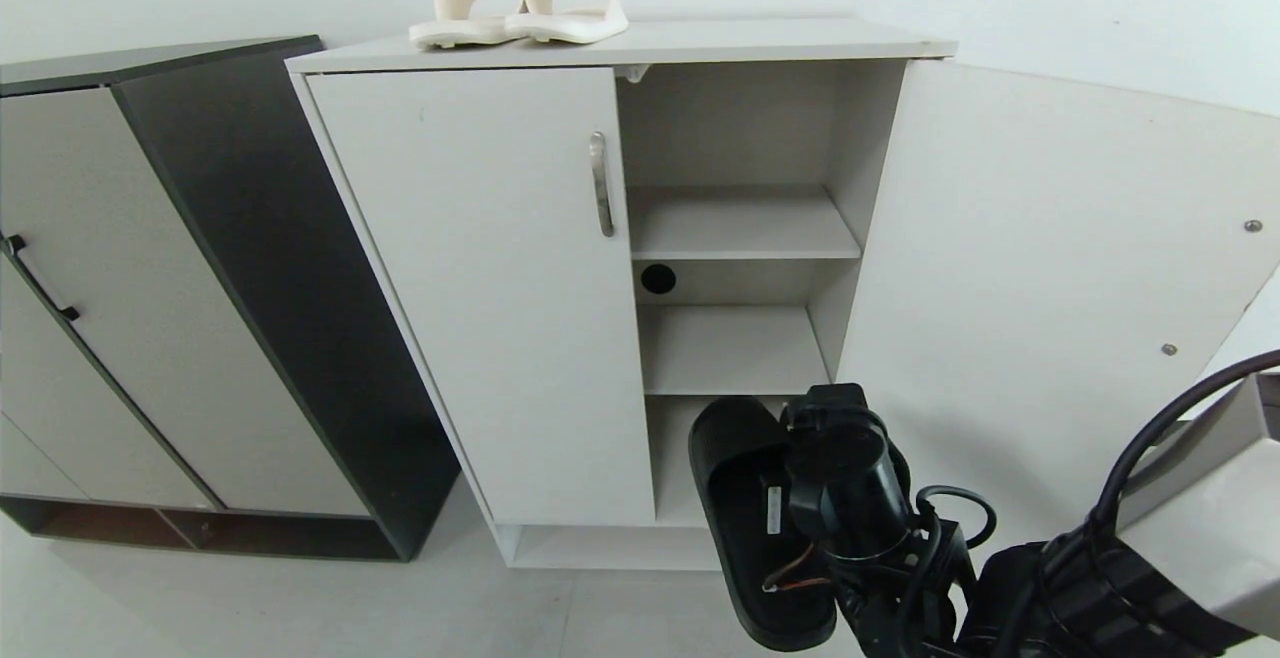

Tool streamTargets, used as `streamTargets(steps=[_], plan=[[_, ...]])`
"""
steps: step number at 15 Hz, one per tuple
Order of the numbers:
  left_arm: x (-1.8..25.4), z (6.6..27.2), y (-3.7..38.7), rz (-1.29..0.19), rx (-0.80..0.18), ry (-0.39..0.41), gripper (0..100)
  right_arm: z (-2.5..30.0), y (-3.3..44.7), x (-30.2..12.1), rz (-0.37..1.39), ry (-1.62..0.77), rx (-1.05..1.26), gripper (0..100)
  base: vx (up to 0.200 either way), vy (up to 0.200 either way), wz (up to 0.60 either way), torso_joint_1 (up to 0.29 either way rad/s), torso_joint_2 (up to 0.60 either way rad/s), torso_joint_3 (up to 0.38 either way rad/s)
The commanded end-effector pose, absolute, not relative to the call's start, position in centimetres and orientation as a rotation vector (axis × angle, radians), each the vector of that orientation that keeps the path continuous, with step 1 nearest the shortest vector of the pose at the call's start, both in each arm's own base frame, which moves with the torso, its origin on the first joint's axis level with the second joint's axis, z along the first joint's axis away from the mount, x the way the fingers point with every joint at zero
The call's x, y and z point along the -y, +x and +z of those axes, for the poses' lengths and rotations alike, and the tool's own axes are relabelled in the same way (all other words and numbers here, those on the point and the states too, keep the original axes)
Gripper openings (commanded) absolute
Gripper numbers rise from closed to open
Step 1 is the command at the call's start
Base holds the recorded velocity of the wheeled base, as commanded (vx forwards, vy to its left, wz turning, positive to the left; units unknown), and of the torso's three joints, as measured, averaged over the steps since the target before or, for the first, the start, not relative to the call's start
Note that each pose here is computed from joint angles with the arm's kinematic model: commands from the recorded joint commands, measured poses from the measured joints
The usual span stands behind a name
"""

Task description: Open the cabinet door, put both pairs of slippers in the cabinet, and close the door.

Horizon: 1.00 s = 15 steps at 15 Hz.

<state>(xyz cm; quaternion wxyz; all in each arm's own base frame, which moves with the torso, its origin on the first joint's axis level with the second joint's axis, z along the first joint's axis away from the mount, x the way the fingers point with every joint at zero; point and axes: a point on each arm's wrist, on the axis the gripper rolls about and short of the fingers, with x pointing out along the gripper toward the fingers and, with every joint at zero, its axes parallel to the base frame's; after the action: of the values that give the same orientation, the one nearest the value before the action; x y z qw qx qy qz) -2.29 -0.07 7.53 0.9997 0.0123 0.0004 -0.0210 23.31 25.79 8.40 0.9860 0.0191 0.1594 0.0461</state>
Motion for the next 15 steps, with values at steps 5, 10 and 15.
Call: streamTargets(steps=[5, 10, 15], plan=[[0.1, 7.5, -2.3, -0.043, -0.003, 0.024, 0, 8.0, 23.4, -25.9, 0.092, 0.035, -0.326, 0, 0.0, 0.0, 0.0, 0.001, 0.0, -0.178], [0.1, 7.5, -2.3, -0.043, -0.004, 0.026, 0, 8.2, 23.7, -26.0, 0.09, 0.057, -0.302, 0, 0.0, 0.0, 0.0, 0.001, 0.0, -0.199], [0.1, 7.5, -2.3, -0.043, -0.004, 0.026, 0, 9.8, 22.6, -26.2, 0.168, 0.079, -0.078, 0, 0.0, 0.0, 0.0, 0.003, 0.0, -0.198]])
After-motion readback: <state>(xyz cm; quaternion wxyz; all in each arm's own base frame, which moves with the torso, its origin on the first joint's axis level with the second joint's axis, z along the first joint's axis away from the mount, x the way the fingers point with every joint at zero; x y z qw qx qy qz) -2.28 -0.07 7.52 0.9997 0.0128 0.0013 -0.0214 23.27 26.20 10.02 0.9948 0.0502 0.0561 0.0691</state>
